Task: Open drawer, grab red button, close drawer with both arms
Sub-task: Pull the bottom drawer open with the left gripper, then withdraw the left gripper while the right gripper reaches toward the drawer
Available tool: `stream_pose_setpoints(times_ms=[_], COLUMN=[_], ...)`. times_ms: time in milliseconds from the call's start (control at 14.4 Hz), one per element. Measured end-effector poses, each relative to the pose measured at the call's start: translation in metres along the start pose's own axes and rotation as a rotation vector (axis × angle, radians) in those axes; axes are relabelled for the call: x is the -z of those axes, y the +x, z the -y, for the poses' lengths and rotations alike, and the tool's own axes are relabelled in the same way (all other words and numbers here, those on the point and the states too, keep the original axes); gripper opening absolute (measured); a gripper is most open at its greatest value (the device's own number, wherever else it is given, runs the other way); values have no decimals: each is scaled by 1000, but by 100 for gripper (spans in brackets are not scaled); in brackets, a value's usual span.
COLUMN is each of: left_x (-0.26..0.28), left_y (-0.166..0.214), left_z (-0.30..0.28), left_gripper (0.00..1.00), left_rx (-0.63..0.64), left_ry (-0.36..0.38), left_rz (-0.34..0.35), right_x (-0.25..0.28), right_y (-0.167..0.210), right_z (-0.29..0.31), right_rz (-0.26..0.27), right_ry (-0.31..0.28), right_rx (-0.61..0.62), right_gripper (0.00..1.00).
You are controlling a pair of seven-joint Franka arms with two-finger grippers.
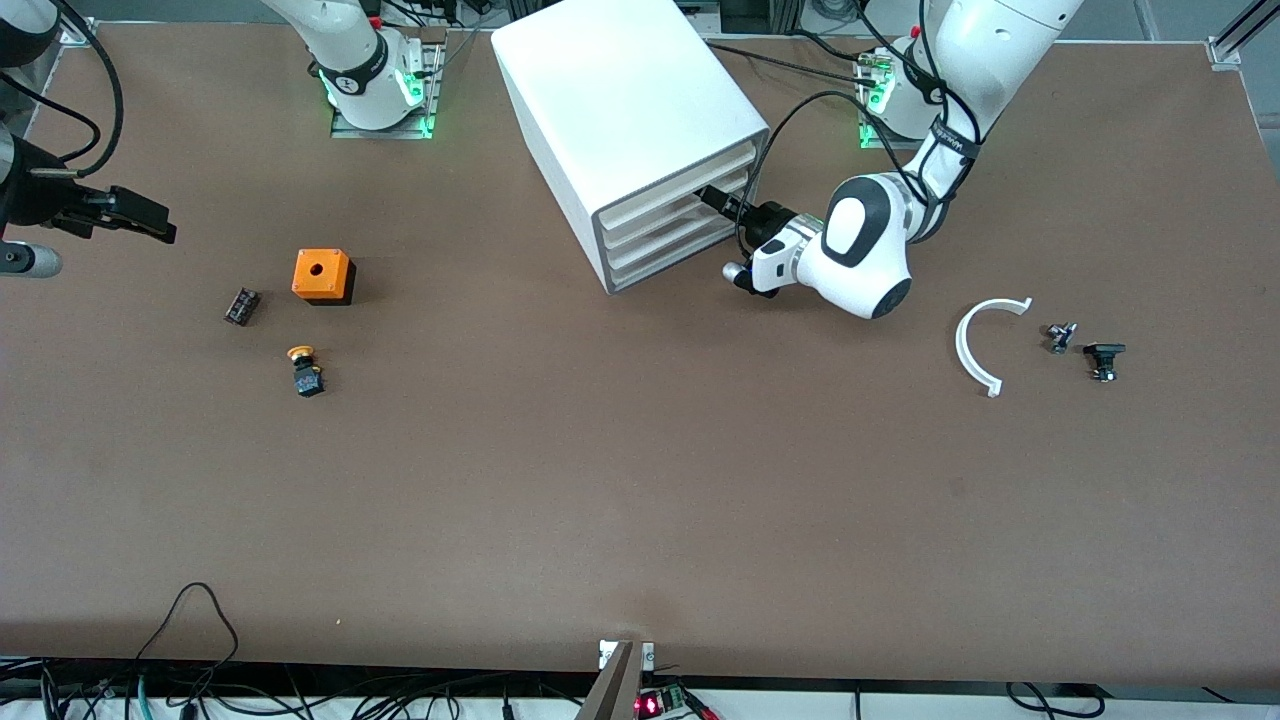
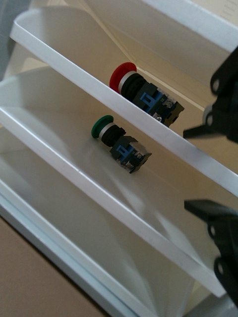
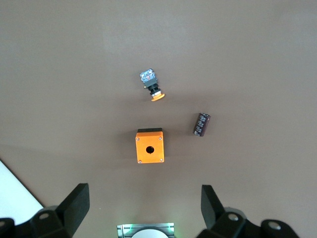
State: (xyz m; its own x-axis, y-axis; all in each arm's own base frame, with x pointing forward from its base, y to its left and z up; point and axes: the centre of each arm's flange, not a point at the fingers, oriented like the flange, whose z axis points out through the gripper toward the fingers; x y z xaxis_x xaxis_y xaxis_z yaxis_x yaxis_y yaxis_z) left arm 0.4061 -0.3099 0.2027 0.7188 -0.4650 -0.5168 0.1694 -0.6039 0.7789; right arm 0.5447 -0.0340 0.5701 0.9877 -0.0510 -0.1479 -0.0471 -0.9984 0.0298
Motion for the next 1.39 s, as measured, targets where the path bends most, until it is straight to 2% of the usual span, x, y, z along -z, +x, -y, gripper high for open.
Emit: stream_pose_setpoints(times_ms=[209, 348, 487, 626, 765, 904, 1183, 1391], left_x=[-4, 1, 25, 74, 110, 124, 148, 181], left_y=[0, 3, 6, 9, 10, 16, 23, 18], left_z=[-3, -3, 1, 3, 3, 4, -3, -20], left_gripper=[27, 22, 22, 20, 17, 28, 65, 92], left_rx=[-6, -15, -28, -51, -83, -66, -58, -89], left_ry=[-12, -15, -5, 9, 23, 52, 93, 139], left_rz=[1, -27, -104, -227, -309, -391, -514, -645], right_x=[1, 2, 3, 4, 4, 4, 6, 6], right_y=[0, 0, 0, 0, 0, 0, -3, -7], right_z=[0, 0, 0, 0, 4, 16, 67, 106], right_rz=[-3, -5, -7, -8, -8, -9, -13, -26], right_ry=[0, 0, 0, 0, -1, -3, -17, -26], right_rx=[0, 0, 0, 1, 7, 28, 115, 152], right_gripper=[100, 100, 100, 100, 100, 100, 100, 100])
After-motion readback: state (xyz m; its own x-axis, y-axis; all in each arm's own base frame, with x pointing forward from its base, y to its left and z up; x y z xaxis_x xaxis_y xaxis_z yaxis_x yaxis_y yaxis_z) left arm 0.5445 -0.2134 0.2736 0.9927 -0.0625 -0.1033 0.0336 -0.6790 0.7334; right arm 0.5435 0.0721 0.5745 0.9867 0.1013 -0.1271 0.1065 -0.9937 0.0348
